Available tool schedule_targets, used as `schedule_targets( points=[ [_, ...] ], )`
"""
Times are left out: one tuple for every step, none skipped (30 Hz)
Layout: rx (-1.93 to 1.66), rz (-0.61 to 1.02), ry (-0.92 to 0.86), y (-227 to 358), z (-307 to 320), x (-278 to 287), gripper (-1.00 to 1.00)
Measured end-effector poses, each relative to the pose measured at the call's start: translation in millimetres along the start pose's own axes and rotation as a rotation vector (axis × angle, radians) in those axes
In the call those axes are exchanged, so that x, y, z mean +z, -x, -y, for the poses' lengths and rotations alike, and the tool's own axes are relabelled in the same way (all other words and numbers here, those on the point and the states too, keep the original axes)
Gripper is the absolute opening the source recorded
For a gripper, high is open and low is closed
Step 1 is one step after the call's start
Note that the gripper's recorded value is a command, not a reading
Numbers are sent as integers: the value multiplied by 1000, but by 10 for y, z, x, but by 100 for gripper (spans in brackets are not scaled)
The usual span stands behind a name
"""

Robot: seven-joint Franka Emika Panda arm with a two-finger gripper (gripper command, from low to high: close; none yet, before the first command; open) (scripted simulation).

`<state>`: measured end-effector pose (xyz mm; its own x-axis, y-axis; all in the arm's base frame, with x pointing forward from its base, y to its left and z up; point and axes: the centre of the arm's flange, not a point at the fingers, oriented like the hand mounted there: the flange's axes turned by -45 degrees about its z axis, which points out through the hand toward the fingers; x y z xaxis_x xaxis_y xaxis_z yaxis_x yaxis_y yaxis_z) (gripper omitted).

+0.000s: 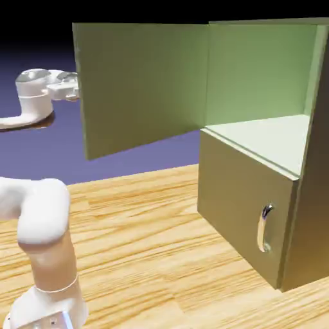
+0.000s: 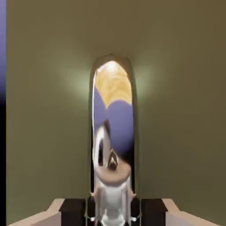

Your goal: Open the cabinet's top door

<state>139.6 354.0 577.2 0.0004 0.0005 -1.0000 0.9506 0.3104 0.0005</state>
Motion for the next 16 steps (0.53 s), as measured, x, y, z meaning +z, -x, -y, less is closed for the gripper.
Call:
schedule_targets(
  points=[
    [0, 0, -19, 0, -28, -83, -100],
    [0, 0, -37, 0, -57, -163, -100],
    [0, 0, -54, 0, -86, -242, -100],
    [0, 0, -72, 0, -116, -318, -100],
    [0, 0, -89, 0, -147, -392, -100],
    [0, 0, -106, 0, -179, -465, -100],
    [0, 0, -122, 0, -211, -535, -100],
    [0, 0, -138, 0, -244, -603, -100],
    [0, 0, -154, 0, -277, -670, -100],
    [0, 0, -169, 0, -310, -734, -100],
    [0, 0, -184, 0, -343, -796, -100],
    [0, 0, -199, 0, -377, -857, -100],
    [0, 0, -213, 0, -410, -915, -100],
    [0, 0, -227, 0, -444, -972, -100],
    [0, 0, -241, 0, -477, -1026, -100],
    [0, 0, -254, 0, -510, -1079, -100]
  ],
)
